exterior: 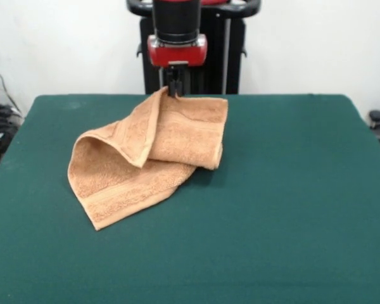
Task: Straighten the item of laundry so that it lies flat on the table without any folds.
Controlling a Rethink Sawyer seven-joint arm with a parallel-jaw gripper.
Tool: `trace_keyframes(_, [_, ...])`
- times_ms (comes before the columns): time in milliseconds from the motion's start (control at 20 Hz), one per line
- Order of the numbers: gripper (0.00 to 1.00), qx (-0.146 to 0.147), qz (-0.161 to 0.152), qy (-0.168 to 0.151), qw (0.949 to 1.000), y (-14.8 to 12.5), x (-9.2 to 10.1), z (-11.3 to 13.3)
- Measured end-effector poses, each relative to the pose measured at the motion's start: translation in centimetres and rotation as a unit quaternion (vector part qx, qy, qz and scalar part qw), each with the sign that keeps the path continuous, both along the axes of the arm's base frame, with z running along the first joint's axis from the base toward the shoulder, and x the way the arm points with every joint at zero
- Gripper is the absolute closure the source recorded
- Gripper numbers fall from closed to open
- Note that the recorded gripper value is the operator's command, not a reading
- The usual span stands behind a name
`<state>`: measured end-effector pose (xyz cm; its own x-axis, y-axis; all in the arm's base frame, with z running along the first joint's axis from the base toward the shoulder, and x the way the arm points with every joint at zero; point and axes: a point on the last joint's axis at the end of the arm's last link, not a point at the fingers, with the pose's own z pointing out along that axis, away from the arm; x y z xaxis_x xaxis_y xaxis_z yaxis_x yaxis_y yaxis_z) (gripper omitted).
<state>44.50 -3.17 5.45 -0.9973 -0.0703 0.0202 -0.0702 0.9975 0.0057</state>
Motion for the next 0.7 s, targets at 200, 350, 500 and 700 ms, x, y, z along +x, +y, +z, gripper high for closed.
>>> trace_keyframes(200, [1.0, 0.0, 0.0, -0.004, 1.0, -1.8, -0.9, -0.3])
trace_keyframes(350, [1.0, -0.001, 0.001, -0.008, 1.0, -2.9, -1.3, -0.6])
trace_keyframes(500, [1.0, 0.002, 0.001, -0.007, 1.0, -4.2, -2.2, -1.2])
trace_keyframes(700, [1.0, 0.006, -0.003, 0.0, 1.0, -6.0, -3.7, -2.1])
